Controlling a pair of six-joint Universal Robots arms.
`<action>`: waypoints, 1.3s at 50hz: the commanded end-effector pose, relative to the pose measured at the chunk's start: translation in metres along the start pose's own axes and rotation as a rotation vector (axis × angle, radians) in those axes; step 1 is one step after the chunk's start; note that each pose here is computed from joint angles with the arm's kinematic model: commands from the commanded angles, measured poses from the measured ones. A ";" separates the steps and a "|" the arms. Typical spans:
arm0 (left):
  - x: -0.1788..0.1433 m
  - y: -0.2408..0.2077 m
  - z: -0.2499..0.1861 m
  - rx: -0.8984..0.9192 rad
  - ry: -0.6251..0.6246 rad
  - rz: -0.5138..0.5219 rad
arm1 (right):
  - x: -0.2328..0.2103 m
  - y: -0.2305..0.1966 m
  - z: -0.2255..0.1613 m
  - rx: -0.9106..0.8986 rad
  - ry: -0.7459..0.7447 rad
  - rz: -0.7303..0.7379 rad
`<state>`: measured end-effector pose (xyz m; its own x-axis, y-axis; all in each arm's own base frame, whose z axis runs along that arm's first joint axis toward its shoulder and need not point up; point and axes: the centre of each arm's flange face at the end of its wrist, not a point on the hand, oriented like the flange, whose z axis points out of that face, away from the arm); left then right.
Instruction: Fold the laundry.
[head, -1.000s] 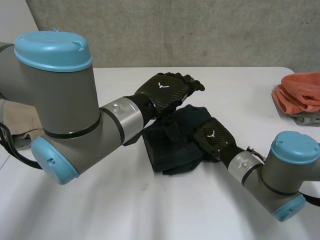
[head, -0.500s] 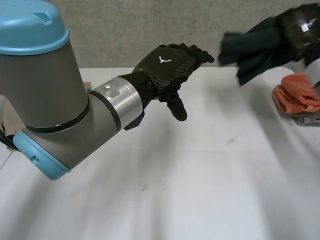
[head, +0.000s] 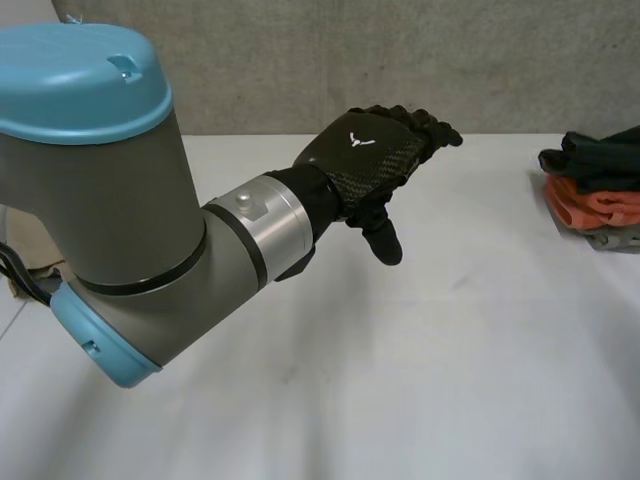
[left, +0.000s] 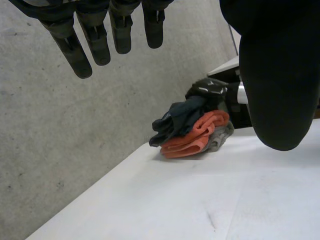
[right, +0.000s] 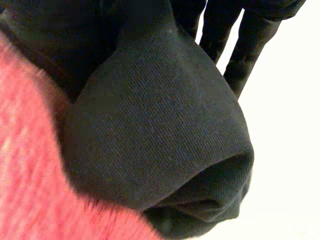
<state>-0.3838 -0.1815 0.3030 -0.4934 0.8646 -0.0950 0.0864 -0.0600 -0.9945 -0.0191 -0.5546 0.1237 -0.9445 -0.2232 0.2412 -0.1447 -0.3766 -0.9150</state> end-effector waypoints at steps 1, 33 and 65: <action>0.001 0.002 0.000 -0.005 0.002 -0.002 | 0.001 0.025 -0.015 -0.041 -0.059 0.019; 0.019 -0.031 -0.014 0.080 0.035 0.022 | 0.107 -0.140 -0.074 -0.362 0.328 -0.406; -0.339 0.157 -0.063 -0.417 -0.802 0.450 | -0.250 -0.209 -0.155 -0.163 -0.414 -0.122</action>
<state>-0.1893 -0.4030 0.2706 -0.8566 0.1424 -0.4959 0.4889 -0.0830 -0.8684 0.1990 -0.2977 0.2300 -0.7505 -0.5102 0.4201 -0.2742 -0.3380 -0.9003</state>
